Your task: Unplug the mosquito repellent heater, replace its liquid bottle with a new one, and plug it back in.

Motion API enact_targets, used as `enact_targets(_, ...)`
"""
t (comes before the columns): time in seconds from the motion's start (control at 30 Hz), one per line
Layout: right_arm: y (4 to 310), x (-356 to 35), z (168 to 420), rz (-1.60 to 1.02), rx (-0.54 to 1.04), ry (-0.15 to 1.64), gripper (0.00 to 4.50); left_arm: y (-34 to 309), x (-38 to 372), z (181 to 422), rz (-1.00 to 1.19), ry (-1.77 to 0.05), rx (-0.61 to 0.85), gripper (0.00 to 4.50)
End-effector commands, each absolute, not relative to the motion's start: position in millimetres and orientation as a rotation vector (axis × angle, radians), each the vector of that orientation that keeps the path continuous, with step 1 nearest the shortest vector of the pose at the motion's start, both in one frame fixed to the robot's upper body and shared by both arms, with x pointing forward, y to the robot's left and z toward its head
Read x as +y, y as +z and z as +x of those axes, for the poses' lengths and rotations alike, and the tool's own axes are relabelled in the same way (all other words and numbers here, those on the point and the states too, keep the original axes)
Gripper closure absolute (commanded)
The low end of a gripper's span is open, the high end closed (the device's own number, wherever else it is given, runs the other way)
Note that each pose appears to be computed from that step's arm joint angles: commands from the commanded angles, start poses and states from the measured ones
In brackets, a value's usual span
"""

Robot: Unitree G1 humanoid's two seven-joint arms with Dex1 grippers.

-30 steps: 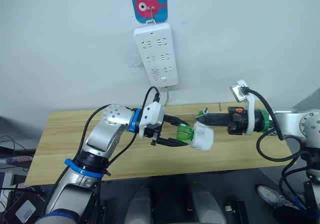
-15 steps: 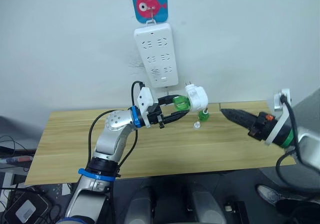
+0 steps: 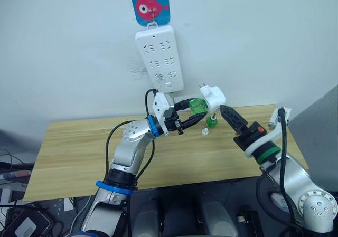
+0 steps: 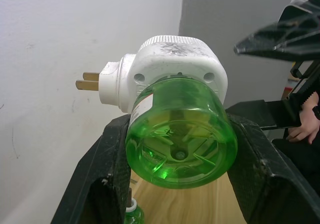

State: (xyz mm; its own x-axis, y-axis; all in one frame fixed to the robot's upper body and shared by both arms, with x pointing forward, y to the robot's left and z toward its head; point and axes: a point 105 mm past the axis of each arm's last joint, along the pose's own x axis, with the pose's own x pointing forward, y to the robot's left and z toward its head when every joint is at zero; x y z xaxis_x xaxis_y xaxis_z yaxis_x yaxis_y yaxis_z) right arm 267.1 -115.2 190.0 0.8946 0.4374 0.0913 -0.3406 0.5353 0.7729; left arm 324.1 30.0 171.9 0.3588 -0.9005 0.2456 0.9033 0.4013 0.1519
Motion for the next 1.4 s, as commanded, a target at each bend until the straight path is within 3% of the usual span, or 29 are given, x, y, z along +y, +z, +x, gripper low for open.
enact_targets(0.03,202.8,-109.4,267.3,0.904,0.075,0.524,0.00,185.0,24.1,321.9,-0.036,-1.173,-0.350,2.22)
enact_targets(0.47,210.8,-92.4,281.7,0.937,0.068,0.608,0.00,193.2,14.2,306.3,-0.105,-1.260,-0.343,2.22)
enact_targets(1.23,218.6,-89.6,288.8,1.099,0.019,0.575,0.00,194.9,16.3,307.3,-0.098,-1.189,-0.372,2.22)
enact_targets(1.33,220.2,-90.1,289.7,1.125,0.013,0.574,0.56,194.6,16.2,306.7,-0.093,-1.192,-0.374,2.22)
enact_targets(1.4,221.5,-89.5,289.6,1.136,0.011,0.581,1.22,194.7,16.0,306.2,-0.090,-1.195,-0.376,2.22)
